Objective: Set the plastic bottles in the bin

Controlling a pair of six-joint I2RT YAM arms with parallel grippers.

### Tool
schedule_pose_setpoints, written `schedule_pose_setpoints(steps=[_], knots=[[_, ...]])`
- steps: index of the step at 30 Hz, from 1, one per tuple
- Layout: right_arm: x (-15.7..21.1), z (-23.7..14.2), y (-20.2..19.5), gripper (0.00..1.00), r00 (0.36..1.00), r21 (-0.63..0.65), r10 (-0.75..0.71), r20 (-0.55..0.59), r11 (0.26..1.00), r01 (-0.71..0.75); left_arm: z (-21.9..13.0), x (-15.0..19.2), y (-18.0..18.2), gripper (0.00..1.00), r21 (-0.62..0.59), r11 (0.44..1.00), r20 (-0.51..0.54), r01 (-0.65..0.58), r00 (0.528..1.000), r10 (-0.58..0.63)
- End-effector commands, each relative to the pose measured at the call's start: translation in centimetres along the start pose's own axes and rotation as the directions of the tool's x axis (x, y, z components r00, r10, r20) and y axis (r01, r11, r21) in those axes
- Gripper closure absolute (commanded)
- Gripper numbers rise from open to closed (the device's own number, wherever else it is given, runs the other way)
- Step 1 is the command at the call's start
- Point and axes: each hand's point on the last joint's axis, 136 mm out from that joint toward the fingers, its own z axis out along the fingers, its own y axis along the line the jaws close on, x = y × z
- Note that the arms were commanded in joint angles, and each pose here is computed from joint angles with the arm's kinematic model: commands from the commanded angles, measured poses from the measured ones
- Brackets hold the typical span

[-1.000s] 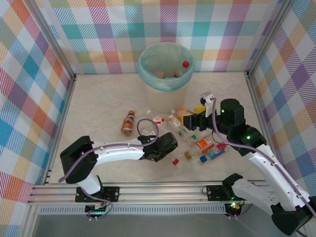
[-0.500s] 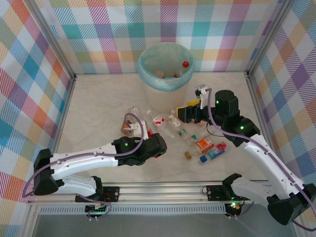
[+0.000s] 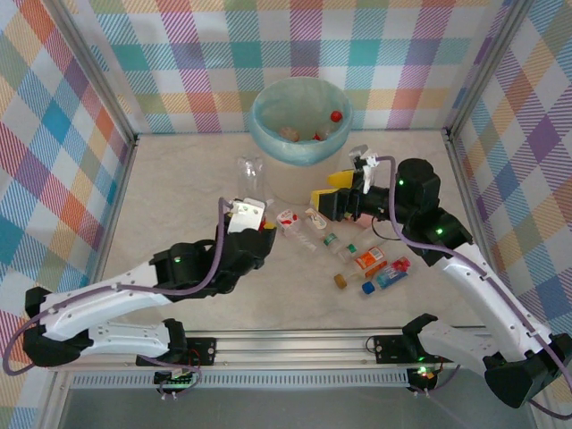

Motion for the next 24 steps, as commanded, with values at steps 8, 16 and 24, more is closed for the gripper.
schedule_pose_setpoints(steps=[8, 16, 24], knots=[[-4.5, -2.1, 5.6, 0.22, 0.971, -0.191, -0.163, 0.175, 0.962, 0.196, -1.3, -2.0, -4.1, 0.43, 0.222, 0.911, 0.121, -0.347, 0.937, 0.327], [-5.3, -3.2, 6.4, 0.23, 0.954, -0.179, -0.204, 0.220, 0.953, 0.245, -2.1, -3.0, -6.3, 0.44, 0.318, 0.869, 0.205, -0.379, 0.922, 0.327], [-4.6, -4.3, 8.9, 0.23, 0.955, -0.283, -0.248, 0.163, 0.916, 0.286, -3.3, -3.3, -6.1, 0.44, 0.343, 0.836, 0.251, -0.428, 0.900, 0.358]])
